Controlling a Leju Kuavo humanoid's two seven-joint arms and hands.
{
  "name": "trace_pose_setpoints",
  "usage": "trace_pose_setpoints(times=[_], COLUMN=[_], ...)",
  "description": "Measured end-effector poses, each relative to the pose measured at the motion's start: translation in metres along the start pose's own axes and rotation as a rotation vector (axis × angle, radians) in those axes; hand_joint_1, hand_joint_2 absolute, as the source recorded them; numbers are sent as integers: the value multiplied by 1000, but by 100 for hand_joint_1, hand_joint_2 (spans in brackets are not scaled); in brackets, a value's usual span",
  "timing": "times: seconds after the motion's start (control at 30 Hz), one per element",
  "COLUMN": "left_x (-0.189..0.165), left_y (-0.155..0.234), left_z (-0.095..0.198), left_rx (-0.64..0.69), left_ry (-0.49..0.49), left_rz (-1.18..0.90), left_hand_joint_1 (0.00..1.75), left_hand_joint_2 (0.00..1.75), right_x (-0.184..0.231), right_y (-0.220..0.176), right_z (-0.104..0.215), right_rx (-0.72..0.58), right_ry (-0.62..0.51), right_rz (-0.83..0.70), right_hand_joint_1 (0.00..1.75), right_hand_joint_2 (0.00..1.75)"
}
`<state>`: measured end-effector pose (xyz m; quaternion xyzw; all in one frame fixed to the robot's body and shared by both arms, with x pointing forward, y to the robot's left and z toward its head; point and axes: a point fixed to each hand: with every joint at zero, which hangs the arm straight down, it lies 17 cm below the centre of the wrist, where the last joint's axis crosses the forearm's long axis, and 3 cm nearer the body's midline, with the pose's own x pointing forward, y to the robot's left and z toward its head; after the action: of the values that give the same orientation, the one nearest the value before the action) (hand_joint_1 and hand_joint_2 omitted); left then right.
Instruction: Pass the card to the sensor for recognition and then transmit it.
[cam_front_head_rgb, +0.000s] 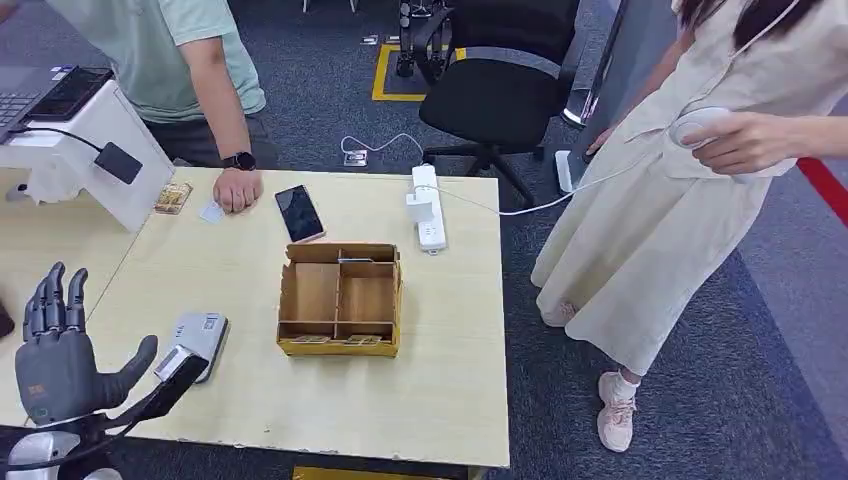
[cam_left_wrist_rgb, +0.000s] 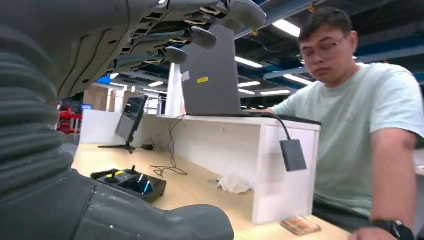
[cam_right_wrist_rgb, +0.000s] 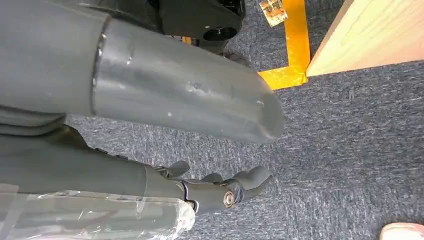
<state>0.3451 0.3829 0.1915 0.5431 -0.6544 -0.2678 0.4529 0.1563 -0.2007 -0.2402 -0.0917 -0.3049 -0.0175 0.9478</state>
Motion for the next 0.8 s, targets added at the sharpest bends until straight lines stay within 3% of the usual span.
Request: trace_pose_setpoints(times=[0.37,0.53,0.8], left_x=[2,43,70], left_y=[-2,-35,-63], left_z=[1,19,36], left_rx=[-3,-74,-146], left_ry=[0,-47,-113], left_rz=[-5,19,24], left_hand_joint_1=[0,0,0], left_hand_joint_2=[175,175,175], right_x=[0,0,1], right_y=[0,-1,-2], right_z=[0,0,-1], right_rx=[-1,-4,-9], right_ry=[0,1,0], right_rz=[-2,-10,-18], right_hand_joint_1=[0,0,0], right_hand_joint_2=[0,0,0])
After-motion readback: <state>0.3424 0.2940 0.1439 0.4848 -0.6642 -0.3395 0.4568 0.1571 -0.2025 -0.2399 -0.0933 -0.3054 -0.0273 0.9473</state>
